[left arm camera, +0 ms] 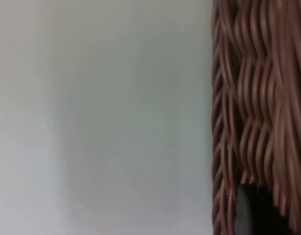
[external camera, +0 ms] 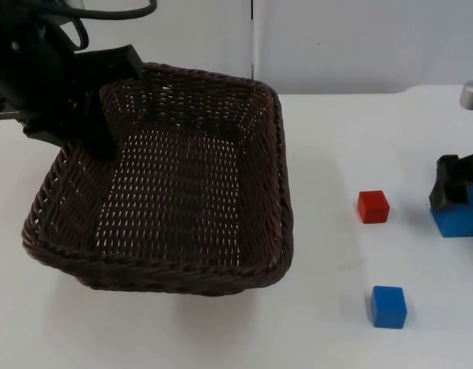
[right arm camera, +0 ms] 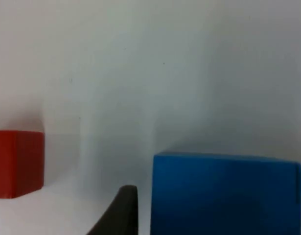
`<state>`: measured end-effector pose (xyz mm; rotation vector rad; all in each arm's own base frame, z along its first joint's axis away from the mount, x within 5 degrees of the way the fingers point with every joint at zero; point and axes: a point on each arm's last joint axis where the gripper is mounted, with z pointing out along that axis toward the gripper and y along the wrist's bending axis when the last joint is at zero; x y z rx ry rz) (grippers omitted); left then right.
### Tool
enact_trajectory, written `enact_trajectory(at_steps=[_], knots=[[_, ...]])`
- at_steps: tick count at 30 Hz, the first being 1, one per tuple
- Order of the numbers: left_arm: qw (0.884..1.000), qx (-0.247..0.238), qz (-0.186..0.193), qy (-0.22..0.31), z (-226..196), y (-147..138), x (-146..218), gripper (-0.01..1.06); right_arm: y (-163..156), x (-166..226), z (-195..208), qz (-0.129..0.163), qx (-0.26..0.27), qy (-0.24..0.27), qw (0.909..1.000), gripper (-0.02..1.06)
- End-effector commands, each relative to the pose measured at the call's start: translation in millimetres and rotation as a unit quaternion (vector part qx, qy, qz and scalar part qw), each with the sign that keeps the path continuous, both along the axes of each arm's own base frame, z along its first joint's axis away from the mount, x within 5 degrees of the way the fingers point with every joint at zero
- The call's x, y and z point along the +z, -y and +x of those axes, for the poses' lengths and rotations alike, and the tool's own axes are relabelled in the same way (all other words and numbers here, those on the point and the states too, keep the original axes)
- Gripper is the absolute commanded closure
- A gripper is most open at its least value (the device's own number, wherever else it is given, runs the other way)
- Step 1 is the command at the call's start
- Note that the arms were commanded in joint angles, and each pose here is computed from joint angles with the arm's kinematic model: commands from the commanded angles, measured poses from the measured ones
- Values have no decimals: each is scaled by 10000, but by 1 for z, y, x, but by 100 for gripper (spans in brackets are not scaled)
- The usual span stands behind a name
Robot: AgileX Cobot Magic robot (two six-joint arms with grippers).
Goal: Pick up the basket with the left hand and place the largest block into the basket with the right hand.
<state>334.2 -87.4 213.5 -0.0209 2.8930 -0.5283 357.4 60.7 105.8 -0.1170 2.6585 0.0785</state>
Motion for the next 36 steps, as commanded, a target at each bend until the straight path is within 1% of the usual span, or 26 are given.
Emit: enact_trajectory(at_steps=[1, 4, 9, 10, 17, 20, 21, 22, 25, 26, 27, 31, 33, 36], knots=[[10000, 37, -51, 61, 0, 2, 2, 105, -3, 1, 3, 11, 45, 108, 9999, -1], [10000, 37, -51, 61, 0, 2, 2, 105, -3, -2, 3, 2, 53, 90, 9999, 1], [10000, 40, -51, 70, 0, 2, 2, 105, -3, -8, 3, -8, 53, 28, 10000, 11], [10000, 40, -51, 70, 0, 2, 2, 105, -3, -8, 3, -8, 53, 28, 10000, 11], [10000, 40, -51, 70, 0, 2, 2, 105, -3, -7, 3, 2, 45, 52, 10000, 20], [10000, 40, -51, 70, 0, 2, 2, 105, -3, -7, 3, 21, 13, 57, 10000, 33], [10000, 40, -51, 70, 0, 2, 2, 105, -3, -7, 3, 21, 13, 57, 10000, 40], [10000, 40, -51, 70, 0, 2, 2, 105, -3, -7, 3, 21, 13, 57, 10000, 40], [10000, 35, -42, 70, 0, 2, 2, 105, -3, -6, 3, 25, 13, 78, 10000, 61], [10000, 28, -29, 72, 0, 2, 2, 105, -3, -6, 3, 25, 13, 78, 10000, 70], [10000, 28, -29, 72, 0, 2, 2, 105, -3, -6, 3, 25, 13, 78, 10000, 70], [10000, 23, -21, 74, 0, 2, 2, 105, -3, -1, 3, 76, -85, 77, 9999, 105], [10000, 23, -21, 74, 0, 2, 2, 105, -3, 3, 2, 89, -104, 92, 9999, 105], [10000, 12, 1, 78, 0, 2, 2, 105, -2, 22, 0, 101, -97, 199, 9997, 105]])
